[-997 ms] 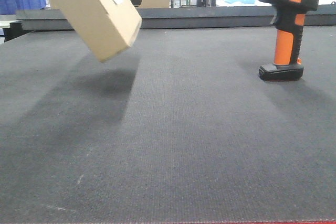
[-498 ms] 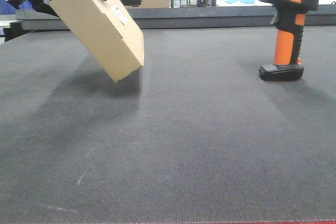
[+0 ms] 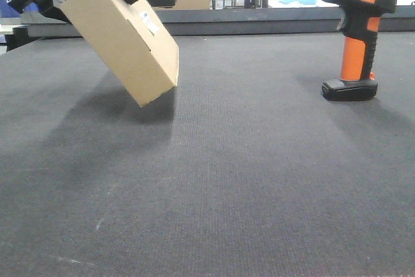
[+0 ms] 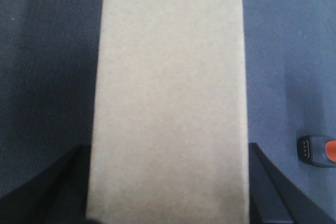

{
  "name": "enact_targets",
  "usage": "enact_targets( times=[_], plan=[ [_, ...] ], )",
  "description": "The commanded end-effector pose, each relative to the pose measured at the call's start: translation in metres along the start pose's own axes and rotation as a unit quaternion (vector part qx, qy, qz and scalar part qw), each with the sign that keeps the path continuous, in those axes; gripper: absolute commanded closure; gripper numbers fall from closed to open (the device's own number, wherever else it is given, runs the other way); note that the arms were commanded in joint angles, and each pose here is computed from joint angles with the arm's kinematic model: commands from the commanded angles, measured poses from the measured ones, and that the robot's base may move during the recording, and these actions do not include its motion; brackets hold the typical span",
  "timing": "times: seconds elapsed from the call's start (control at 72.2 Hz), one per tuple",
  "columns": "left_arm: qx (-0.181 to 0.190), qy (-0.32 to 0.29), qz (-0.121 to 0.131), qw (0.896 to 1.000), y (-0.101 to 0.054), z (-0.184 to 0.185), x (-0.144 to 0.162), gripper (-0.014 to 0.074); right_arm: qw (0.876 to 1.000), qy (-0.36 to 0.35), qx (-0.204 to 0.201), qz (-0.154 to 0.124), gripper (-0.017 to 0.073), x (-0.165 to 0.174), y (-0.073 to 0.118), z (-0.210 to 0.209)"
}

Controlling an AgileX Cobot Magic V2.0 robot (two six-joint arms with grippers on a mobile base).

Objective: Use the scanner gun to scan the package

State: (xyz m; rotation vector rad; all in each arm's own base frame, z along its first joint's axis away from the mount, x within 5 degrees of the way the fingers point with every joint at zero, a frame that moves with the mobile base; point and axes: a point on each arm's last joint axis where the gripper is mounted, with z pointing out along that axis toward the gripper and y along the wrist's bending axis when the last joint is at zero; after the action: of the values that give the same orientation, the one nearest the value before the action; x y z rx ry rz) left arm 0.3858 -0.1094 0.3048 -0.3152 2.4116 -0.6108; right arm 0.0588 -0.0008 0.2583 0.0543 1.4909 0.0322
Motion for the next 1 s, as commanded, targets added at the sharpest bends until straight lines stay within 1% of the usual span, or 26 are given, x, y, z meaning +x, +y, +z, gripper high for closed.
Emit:
enact_targets(
  times=[0.0, 0.111, 0.221, 0.318, 0.415, 0.457, 0.581, 0.637, 0.664, 0.678, 0.761, 0.803, 0.858, 0.9, 0.983],
  plan=[
    [0.003, 0.004, 0.004, 1.000, -0.003, -0.001, 0.002, 0.0705, 1.000, 0.015, 0.004, -0.005, 0.0721, -0.018, 0.001, 0.011],
    [0.002, 0.010, 0.004, 1.000, -0.003, -0.001, 0.003, 0.0705, 0.999, 0.044, 0.006, -0.005, 0.0721, -0.034, 0.001, 0.035],
    [0.001, 0.011, 0.004, 1.000, -0.003, -0.001, 0.003, 0.0705, 0.998, 0.067, 0.009, -0.005, 0.0721, -0.040, 0.001, 0.066],
    [-0.001, 0.011, 0.007, 1.000, -0.002, -0.001, 0.003, 0.0705, 0.997, 0.077, 0.013, -0.006, 0.0721, -0.034, 0.000, 0.094],
    [-0.003, 0.015, 0.008, 1.000, -0.002, -0.001, 0.004, 0.0705, 0.999, 0.051, 0.017, -0.007, 0.0721, -0.027, -0.002, 0.118],
    [-0.003, 0.016, 0.008, 1.000, -0.002, -0.001, 0.004, 0.0705, 0.999, 0.040, 0.018, -0.008, 0.0721, -0.025, -0.003, 0.125],
    [-0.004, 0.017, 0.008, 1.000, -0.002, -0.001, 0.004, 0.0705, 0.999, 0.049, 0.021, -0.008, 0.0721, -0.010, -0.004, 0.144],
    [-0.004, 0.017, 0.008, 1.000, -0.002, -0.001, 0.004, 0.0705, 0.999, 0.046, 0.027, 0.007, 0.0721, -0.004, -0.006, 0.151],
    [-0.004, 0.017, 0.008, 1.000, -0.002, -0.001, 0.004, 0.0705, 0.998, 0.051, 0.031, 0.033, 0.0721, 0.002, -0.006, 0.157],
    [-0.004, 0.017, 0.008, 1.000, -0.002, -0.001, 0.004, 0.0705, 0.998, 0.049, 0.031, 0.038, 0.0721, 0.003, -0.006, 0.158],
    [-0.004, 0.017, 0.008, 1.000, -0.002, -0.001, 0.004, 0.0705, 0.992, 0.064, 0.039, 0.102, 0.0721, 0.020, -0.008, 0.170],
    [-0.004, 0.017, 0.008, 1.000, -0.002, -0.001, 0.004, 0.0705, 0.989, 0.065, 0.042, 0.124, 0.0721, 0.028, -0.009, 0.176],
    [-0.004, 0.018, 0.008, 1.000, -0.002, -0.001, 0.004, 0.0705, 0.988, 0.060, 0.040, 0.134, 0.0721, 0.037, -0.009, 0.183],
    [-0.004, 0.019, 0.008, 1.000, -0.002, -0.001, 0.005, 0.0705, 0.990, 0.052, 0.034, 0.129, 0.0721, 0.043, -0.008, 0.188],
    [-0.004, 0.019, 0.008, 1.000, -0.002, -0.001, 0.005, 0.0705, 0.990, 0.046, 0.033, 0.127, 0.0721, 0.053, -0.009, 0.196]
  ],
)
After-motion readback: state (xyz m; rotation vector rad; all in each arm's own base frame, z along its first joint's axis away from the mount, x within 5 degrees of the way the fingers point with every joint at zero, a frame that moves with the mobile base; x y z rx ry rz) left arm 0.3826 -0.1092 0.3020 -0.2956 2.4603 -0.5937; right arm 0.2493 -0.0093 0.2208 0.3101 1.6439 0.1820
